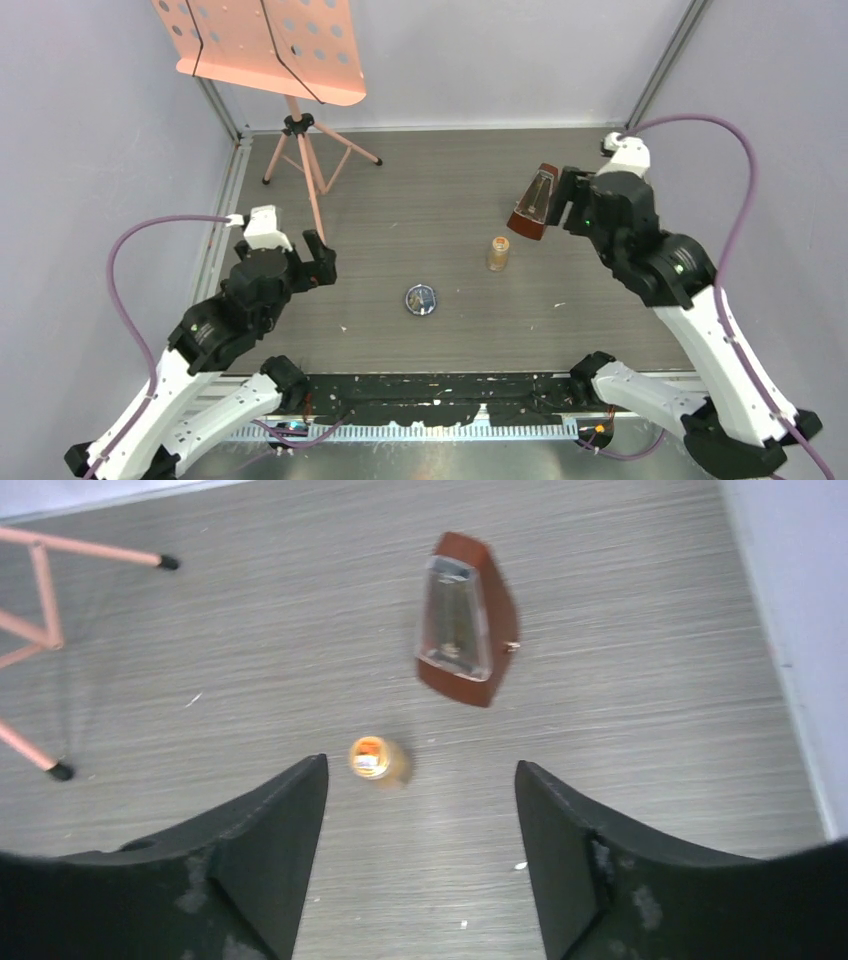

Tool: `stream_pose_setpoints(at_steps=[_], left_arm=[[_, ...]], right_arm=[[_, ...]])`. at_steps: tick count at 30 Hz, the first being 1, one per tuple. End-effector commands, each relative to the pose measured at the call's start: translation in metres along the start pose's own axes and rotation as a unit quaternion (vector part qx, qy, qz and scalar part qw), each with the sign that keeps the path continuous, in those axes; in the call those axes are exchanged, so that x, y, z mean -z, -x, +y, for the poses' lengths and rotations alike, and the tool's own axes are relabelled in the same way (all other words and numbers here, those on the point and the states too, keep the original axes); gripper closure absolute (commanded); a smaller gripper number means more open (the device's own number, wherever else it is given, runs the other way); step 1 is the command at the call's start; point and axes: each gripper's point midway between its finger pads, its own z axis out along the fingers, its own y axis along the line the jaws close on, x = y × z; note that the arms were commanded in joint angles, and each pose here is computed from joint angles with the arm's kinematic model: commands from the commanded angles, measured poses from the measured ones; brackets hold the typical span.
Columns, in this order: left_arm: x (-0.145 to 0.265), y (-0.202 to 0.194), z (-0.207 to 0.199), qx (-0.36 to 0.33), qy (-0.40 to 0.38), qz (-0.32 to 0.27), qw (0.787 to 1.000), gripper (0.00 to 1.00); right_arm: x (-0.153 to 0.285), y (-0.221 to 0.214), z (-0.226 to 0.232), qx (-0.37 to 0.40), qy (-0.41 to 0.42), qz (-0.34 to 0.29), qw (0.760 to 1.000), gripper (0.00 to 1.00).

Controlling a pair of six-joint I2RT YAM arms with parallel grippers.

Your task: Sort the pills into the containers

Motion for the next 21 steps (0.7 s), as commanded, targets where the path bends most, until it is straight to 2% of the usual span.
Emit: stream_pose_setpoints(at_steps=[1, 3, 8, 13, 16, 21], left_arm=[[0.024, 0.012, 0.041, -0.044, 0.065, -0.02, 0.997, 0.01], [0.032, 0.016, 0.047, -0.036, 0.064, -0.036, 0.997, 0.01], [0.044, 0.015, 0.048, -0.041, 0.036, -0.039, 0.998, 0.01], [0.048, 0.016, 0.053, -0.03, 0.042, -0.048, 0.997, 0.01], [0.05, 0.019, 0.053, -0.027, 0.035, -0.058, 0.997, 0.01], [0.045, 0.013, 0.045, -0.044, 0.019, -0.043, 0.998, 0.01]], right_arm=[[0.031, 0.013, -0.058, -0.018, -0.103, -0.068, 0.992, 0.15], [0.049, 0.021, -0.08, -0.038, -0.134, -0.105, 0.985, 0.01], [0.095, 0.035, -0.129, -0.088, -0.209, -0.178, 0.958, 0.05], [0.128, 0.041, -0.156, -0.123, -0.231, -0.222, 0.939, 0.05], [0.132, 0.042, -0.158, -0.128, -0.229, -0.231, 0.937, 0.05], [0.118, 0.042, -0.143, -0.124, -0.204, -0.217, 0.947, 0.05]])
